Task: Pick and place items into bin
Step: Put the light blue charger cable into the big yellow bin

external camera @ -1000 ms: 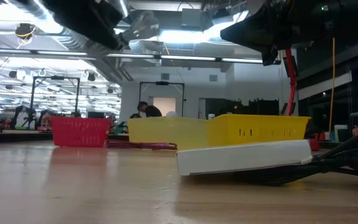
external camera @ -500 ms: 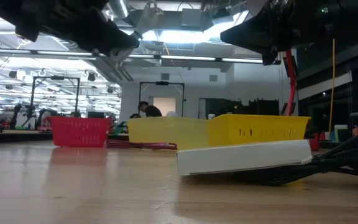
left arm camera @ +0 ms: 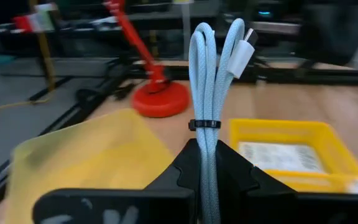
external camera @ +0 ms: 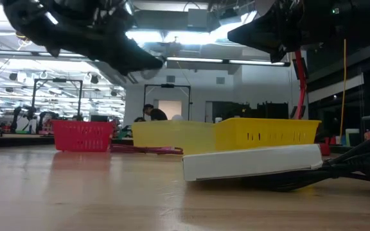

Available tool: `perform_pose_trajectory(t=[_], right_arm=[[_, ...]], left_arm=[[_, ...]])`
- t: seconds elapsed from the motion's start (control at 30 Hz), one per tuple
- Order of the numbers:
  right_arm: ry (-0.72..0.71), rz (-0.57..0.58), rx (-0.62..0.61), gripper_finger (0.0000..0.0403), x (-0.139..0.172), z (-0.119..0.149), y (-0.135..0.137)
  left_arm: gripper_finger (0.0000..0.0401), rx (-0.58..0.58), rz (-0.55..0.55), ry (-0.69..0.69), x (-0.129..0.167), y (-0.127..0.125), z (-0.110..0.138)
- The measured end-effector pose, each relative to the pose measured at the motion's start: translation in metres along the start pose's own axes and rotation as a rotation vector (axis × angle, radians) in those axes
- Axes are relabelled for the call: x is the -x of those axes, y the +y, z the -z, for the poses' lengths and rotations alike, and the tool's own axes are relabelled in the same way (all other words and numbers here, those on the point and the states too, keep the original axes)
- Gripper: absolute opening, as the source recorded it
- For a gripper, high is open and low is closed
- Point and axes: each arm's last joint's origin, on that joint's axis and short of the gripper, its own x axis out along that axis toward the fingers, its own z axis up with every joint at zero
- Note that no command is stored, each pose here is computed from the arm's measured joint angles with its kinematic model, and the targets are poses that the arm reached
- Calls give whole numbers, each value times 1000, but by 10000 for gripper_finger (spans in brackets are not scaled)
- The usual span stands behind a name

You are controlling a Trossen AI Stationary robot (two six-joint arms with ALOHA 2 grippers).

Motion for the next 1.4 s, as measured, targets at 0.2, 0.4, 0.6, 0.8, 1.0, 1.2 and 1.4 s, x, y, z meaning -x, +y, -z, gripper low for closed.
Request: perform_pose_trajectory(t=[0.2,0.4,0.6,0.8,1.0,1.2,1.4], right_arm=[[0,0,-1,0,0,0,0],[4,0,0,0,0,0,0],[19,0,11,0,0,2,0],[22,0,15,0,0,2,0],[23,0,42,0,0,3,0],[23,6,74,0,-1,3,-1],[25,31,64,0,-4,3,-7]], left_arm=[[18,17,-73,66,-33,18,2],[18,20,-103,219,-62,35,-4],[18,4,-132,396,-74,50,-18],[18,-49,-149,418,-77,59,-28],[18,-46,-168,476,-78,69,-18],[19,-24,-147,542,-88,76,4],[48,-30,-161,559,-90,81,10]])
